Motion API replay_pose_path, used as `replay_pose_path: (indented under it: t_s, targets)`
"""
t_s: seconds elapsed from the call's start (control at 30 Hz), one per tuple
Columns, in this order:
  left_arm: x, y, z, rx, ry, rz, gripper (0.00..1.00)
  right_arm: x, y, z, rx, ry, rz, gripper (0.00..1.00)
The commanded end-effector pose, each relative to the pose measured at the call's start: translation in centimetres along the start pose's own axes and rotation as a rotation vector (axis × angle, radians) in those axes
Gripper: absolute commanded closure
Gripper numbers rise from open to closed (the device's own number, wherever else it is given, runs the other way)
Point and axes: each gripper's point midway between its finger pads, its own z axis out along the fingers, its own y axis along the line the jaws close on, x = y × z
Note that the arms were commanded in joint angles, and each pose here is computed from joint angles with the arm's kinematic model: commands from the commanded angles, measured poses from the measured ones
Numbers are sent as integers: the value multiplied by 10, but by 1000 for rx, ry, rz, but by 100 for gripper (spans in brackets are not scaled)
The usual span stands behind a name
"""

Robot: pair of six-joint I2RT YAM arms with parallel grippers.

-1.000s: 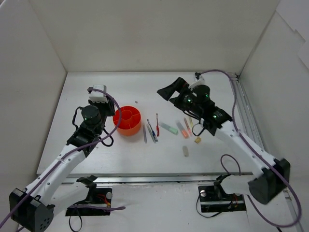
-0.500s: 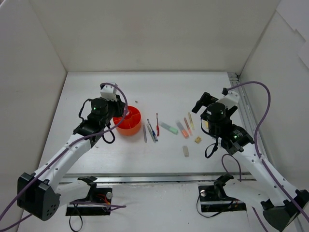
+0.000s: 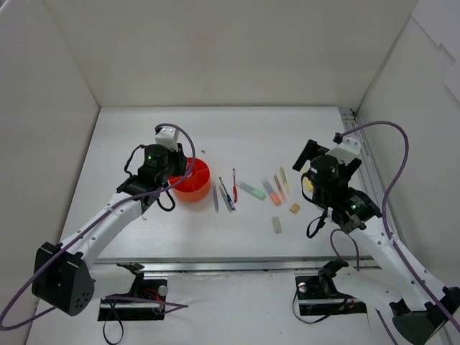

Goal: Sort the stationery into containers
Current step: Place the stationery in the storage box, then pick up the stationery from the center of the board.

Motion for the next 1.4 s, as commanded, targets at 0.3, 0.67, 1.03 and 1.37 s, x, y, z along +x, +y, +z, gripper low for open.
replay_pose_path:
  t_s: [0.3, 0.67, 1.03, 1.37]
  targets:
    - [-36, -8, -8, 30, -85, -37, 55, 17, 29, -7, -177, 112, -104, 2]
    - [-53, -14, -50, 96, -172, -7, 1, 111, 69, 6, -347, 457, -520, 2]
    - [-32, -9, -105, 146, -218, 4, 1, 200, 95, 23, -531, 717, -957, 2]
    - [-9, -8, -110, 166, -189, 23, 1, 246, 118, 33, -717, 872, -1016, 2]
